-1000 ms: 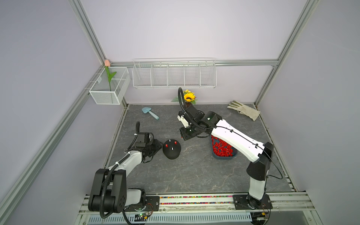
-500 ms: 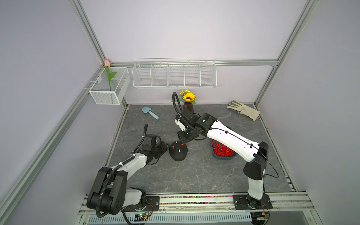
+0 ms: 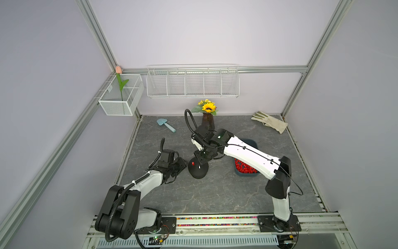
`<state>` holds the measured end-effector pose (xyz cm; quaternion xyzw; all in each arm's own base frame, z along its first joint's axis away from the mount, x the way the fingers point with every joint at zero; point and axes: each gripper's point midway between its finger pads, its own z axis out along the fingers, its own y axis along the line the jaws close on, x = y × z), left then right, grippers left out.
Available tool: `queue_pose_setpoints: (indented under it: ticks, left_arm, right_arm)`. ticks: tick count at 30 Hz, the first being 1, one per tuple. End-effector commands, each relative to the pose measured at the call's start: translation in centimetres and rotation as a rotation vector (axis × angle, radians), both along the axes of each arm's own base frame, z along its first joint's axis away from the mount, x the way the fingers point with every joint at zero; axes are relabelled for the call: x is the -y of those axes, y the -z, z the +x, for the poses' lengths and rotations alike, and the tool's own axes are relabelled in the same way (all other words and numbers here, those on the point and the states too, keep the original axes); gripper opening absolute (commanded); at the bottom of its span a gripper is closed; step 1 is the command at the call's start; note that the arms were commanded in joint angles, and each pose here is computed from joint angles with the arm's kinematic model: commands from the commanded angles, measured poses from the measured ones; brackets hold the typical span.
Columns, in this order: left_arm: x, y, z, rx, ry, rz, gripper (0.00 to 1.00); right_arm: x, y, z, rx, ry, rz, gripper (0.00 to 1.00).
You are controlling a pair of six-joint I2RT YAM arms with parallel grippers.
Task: Cover the protruding screws with screw protection sleeves
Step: Attach the screw protection sleeve to the screw.
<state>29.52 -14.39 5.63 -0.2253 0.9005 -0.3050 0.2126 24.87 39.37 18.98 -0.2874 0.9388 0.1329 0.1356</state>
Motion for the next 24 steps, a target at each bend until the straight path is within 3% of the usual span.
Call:
queue_pose_setpoints:
  ticks: [1, 24]
  left_arm:
    - [-0.2, -1.3, 0.8, 0.039, -0.007, 0.026, 0.51]
    - [-1.5, -1.9, 0.7, 0.057, -0.04, 0.027, 0.51]
  right_arm:
    - [0.2, 1.1, -0.8, -0.034, 0.006, -0.037, 0.15]
    - [-0.5, 4.3, -1.7, -0.1, -0.007, -0.076, 0.15]
